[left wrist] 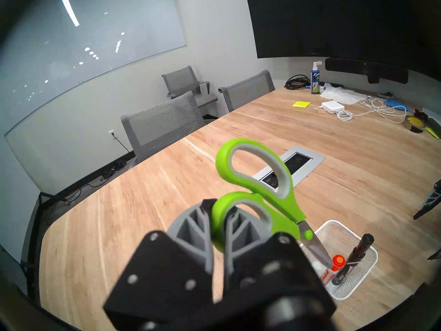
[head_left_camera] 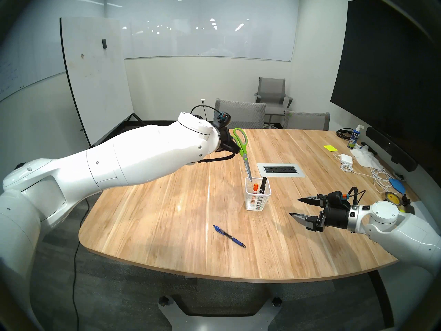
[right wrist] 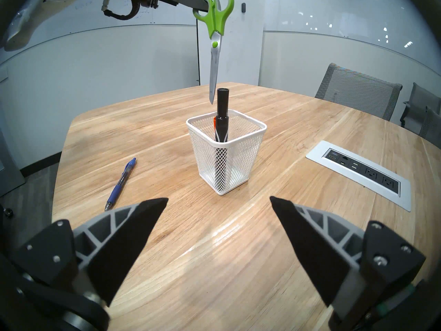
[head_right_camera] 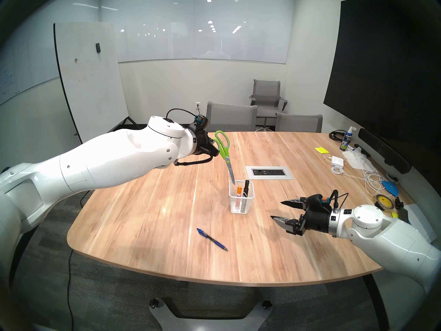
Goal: Place the pen, the marker, and the scissors into the pen holder
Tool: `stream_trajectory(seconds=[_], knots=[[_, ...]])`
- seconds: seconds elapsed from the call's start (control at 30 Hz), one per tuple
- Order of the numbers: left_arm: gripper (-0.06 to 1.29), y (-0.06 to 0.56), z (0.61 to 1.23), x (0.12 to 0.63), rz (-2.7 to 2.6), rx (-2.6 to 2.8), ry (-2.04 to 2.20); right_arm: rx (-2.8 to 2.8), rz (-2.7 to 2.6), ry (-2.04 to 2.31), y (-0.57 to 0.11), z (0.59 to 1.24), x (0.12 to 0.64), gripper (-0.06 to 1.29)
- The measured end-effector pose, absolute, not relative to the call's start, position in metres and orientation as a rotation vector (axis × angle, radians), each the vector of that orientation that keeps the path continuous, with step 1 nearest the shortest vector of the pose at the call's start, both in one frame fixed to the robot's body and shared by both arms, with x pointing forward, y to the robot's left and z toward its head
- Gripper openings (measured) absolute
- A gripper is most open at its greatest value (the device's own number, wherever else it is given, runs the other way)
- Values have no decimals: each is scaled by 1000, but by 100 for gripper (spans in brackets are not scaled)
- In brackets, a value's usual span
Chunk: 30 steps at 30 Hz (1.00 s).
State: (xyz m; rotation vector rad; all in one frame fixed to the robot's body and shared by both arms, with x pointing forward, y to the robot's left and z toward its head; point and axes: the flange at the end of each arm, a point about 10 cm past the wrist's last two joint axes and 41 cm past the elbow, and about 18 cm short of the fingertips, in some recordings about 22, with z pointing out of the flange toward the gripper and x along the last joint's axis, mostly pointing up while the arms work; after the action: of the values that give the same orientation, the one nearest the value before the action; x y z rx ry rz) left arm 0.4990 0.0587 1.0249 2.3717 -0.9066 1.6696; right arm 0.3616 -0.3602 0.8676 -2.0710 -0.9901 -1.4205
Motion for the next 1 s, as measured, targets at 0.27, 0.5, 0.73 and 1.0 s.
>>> stream_trajectory(seconds=[0.27, 0.5, 0.73, 1.0], knots=[[5, 55, 1018, 502, 1648, 2390, -951, -2071, -1421, -990, -360, 868, 362, 122], [5, 56, 1011, 506, 1627, 2428, -1010, -2071, -1421, -990, -360, 868, 362, 122], [5, 51, 1012, 506, 1633, 2416, -1041, -2071, -1421, -990, -360, 868, 362, 122], [5, 44, 1014, 505, 1640, 2388, -1058, -2071, -1421, -990, -360, 868, 362, 122]])
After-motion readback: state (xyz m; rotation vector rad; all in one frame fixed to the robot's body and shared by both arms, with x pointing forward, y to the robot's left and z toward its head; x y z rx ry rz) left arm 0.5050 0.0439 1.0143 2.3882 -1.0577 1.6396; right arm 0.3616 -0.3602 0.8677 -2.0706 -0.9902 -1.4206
